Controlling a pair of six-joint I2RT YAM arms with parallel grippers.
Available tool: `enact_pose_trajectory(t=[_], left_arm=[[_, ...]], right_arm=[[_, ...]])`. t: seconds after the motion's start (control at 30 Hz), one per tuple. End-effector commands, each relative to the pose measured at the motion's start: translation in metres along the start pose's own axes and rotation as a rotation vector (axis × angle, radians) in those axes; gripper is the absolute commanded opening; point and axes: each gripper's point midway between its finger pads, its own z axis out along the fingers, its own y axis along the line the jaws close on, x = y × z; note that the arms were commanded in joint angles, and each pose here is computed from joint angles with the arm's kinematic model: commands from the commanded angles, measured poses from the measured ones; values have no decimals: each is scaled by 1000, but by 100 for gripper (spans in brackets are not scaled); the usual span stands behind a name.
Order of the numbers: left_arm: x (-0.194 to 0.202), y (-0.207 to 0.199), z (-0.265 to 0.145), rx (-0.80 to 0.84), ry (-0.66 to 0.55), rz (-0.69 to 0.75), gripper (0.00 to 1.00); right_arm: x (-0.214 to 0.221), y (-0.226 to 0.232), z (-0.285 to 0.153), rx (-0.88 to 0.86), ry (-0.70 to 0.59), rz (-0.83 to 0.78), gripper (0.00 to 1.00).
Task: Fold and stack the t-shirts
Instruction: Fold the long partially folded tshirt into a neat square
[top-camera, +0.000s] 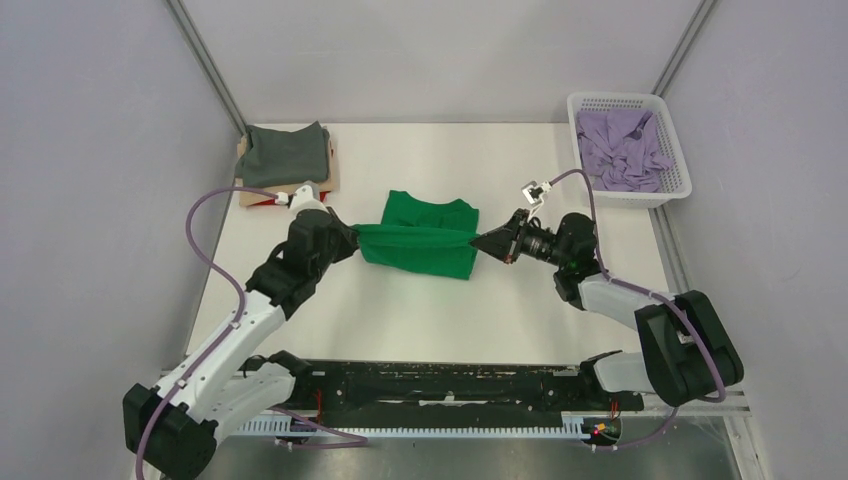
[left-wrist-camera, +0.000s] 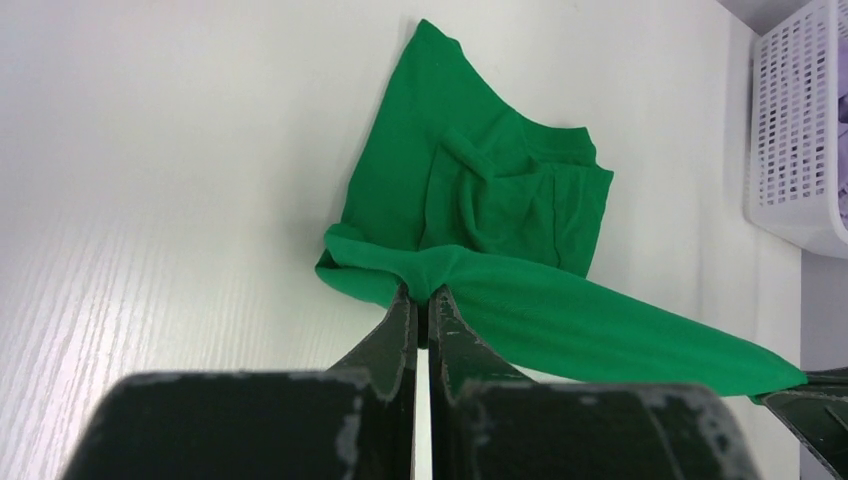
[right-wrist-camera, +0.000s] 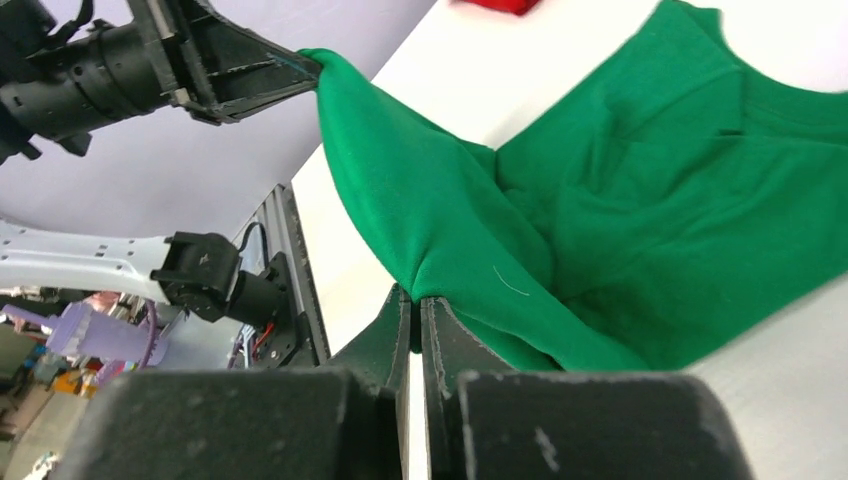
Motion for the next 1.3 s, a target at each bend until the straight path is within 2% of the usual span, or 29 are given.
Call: enact_pose_trajectory(t=[0.0, 0.53, 1.27], left_arm=[[-43, -11, 18, -23, -124, -32, 2], [-61, -23, 122, -47, -45, -17, 2], [-31, -16, 235, -79, 124, -26, 2]], right_arm=[[-31, -15, 0, 11, -95, -33, 0], [-45, -81, 19, 79, -58, 43, 0], [-43, -177, 52, 180, -38, 130, 0]])
